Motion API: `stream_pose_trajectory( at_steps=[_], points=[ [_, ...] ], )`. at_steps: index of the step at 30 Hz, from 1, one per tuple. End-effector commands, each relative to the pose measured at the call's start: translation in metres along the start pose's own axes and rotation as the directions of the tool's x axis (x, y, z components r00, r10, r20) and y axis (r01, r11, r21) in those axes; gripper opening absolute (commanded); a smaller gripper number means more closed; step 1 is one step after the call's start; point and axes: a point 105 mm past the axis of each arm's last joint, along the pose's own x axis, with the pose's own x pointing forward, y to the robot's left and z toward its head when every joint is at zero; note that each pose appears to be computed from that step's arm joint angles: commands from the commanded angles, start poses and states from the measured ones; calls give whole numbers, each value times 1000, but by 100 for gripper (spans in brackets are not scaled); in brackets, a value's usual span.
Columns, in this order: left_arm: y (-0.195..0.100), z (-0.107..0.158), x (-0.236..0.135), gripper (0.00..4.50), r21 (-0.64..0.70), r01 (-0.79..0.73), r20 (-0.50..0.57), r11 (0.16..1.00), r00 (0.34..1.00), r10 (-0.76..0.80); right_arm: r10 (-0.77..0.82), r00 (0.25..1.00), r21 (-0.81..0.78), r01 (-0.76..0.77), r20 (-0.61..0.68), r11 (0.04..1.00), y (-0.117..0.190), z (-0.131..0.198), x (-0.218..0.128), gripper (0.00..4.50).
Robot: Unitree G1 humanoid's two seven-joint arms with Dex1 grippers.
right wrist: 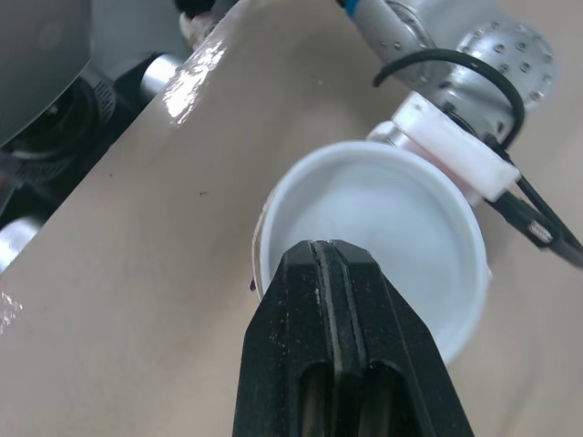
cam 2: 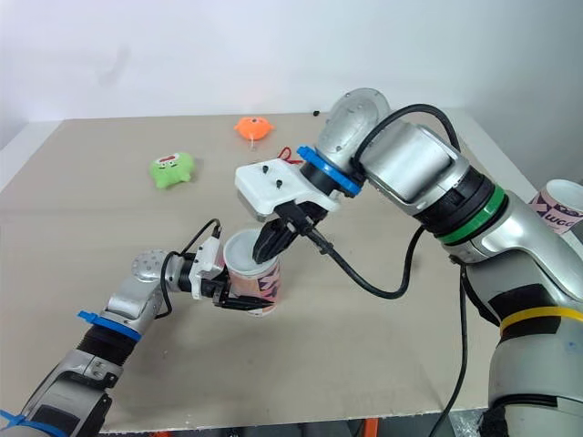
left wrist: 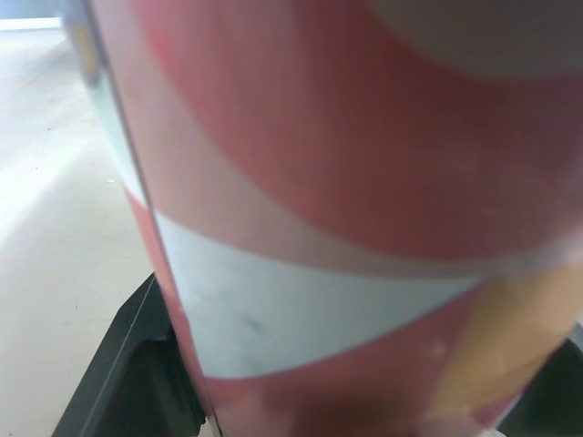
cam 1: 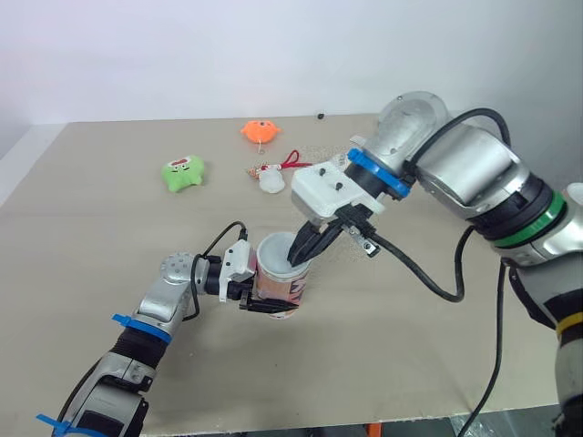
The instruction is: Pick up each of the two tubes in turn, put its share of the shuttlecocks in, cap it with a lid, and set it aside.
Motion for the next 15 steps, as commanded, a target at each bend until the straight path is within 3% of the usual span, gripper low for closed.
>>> stream_pose_trajectory(
  at_steps=[1, 15],
  points=[
    [0, -23, -8, 305, -63, -60, -82, 996, 995, 55, 95, 994, -27, -97, -59, 995, 7, -5, 9, 2],
    [-1, -22, -11, 305, -67, -74, -82, 995, 994, 68, 138, 986, -30, -141, -95, 990, 3, -17, 27, 2]
  ],
)
